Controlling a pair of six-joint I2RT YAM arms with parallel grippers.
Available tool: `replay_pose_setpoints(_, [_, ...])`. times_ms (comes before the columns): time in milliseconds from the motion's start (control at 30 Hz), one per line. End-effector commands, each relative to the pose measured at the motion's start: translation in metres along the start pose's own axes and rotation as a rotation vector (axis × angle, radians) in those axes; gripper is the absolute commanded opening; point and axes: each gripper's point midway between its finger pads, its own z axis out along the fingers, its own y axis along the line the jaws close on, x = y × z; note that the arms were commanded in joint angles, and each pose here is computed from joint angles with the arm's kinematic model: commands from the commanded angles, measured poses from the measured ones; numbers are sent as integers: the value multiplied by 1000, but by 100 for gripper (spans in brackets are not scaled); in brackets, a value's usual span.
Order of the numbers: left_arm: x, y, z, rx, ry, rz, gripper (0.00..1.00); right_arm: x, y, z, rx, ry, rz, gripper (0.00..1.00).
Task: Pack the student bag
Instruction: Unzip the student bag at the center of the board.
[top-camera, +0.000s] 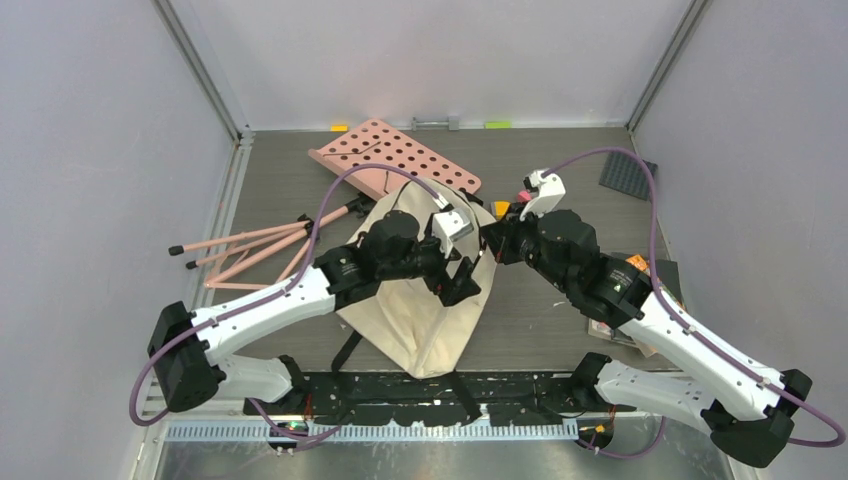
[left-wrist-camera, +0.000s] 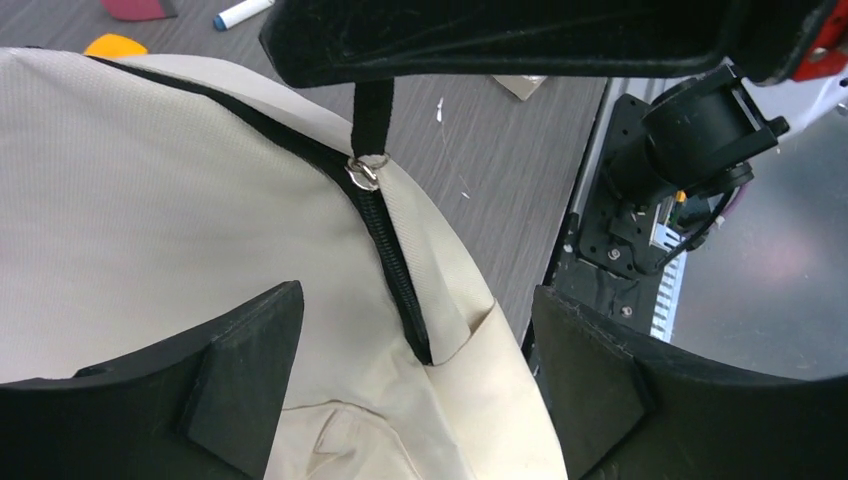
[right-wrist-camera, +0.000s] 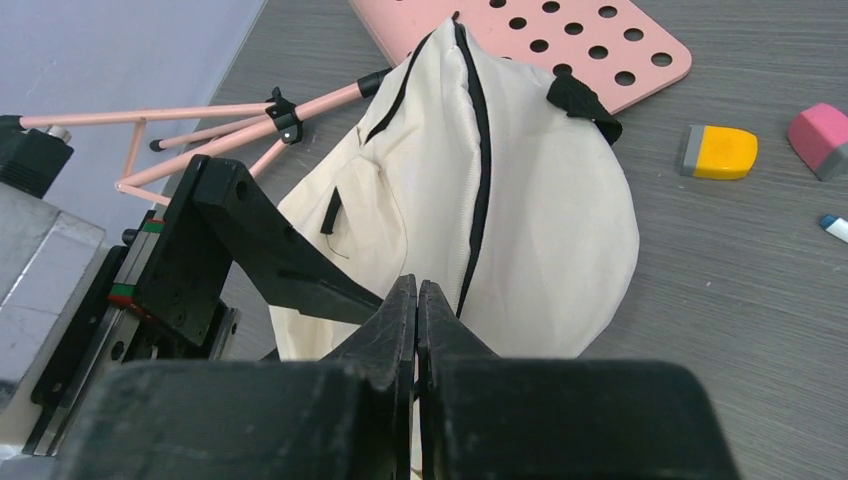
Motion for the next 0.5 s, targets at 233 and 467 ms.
replay_pose_setpoints(233, [-29, 12, 17, -63, -156, -77, 66, -25, 12, 8, -25, -107, 68, 1])
replay_pose_setpoints(467, [-24, 12, 26, -55, -125, -117, 50, -20, 14, 17, -20, -86, 67, 1])
